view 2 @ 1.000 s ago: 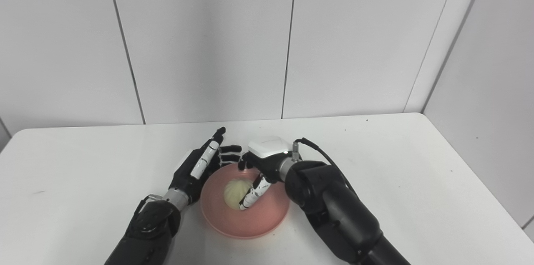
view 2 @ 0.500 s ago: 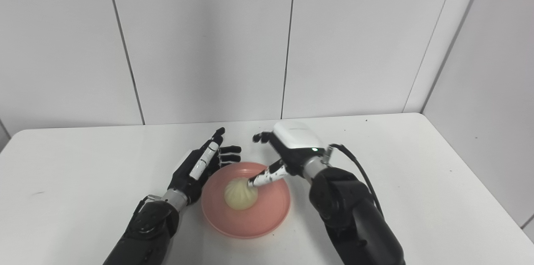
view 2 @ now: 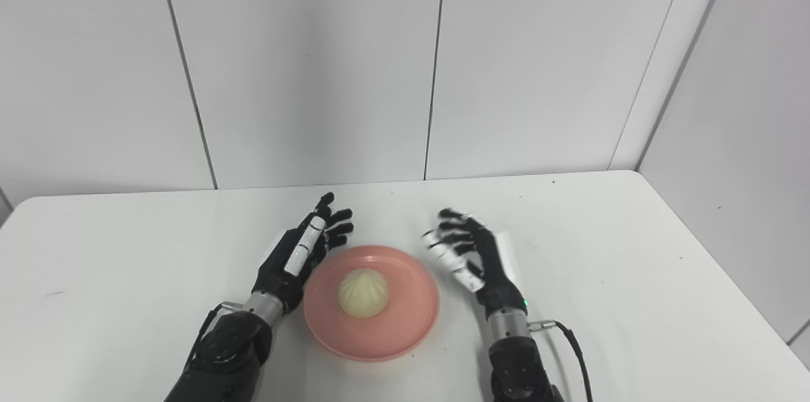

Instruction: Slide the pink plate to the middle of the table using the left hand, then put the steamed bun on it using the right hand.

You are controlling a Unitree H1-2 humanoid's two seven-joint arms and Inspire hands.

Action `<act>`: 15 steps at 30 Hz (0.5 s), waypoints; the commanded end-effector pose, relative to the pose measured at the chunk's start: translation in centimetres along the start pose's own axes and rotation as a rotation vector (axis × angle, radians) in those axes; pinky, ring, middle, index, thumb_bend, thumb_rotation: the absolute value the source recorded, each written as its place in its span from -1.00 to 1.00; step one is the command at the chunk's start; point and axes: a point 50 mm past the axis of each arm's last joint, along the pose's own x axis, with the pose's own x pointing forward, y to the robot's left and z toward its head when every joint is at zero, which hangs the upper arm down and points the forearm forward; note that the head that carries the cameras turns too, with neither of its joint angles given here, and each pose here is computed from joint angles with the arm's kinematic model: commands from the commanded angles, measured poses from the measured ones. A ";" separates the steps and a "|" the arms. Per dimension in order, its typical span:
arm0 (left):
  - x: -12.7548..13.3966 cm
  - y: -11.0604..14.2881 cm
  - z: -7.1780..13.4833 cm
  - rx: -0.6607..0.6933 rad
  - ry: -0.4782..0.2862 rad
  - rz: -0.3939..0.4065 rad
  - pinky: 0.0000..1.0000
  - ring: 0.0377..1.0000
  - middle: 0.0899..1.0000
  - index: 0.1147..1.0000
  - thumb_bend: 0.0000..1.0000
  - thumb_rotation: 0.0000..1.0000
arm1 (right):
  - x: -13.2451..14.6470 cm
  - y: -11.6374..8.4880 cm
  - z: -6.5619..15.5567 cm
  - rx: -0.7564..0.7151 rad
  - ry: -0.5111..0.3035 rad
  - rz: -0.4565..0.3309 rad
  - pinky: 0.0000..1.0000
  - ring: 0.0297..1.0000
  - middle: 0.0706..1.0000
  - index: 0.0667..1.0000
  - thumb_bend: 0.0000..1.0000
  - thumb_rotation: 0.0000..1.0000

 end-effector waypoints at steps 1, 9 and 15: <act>-1.6 1.3 -2.6 0.019 0.086 0.065 0.98 0.97 0.96 0.92 0.29 0.77 | 2.0 -0.2 1.9 0.078 -0.090 -0.016 0.48 0.58 0.61 0.59 0.28 0.96; -1.8 1.2 -2.6 0.035 0.100 -0.014 1.00 1.00 1.00 1.00 0.42 0.83 | 1.4 0.0 0.7 0.179 0.078 0.048 0.73 0.80 0.75 0.72 0.56 1.00; -1.8 1.2 -2.6 -0.033 0.116 0.010 1.00 1.00 1.00 1.00 0.47 0.83 | 0.9 0.1 0.2 0.200 0.091 0.043 0.78 0.81 0.76 0.74 0.62 1.00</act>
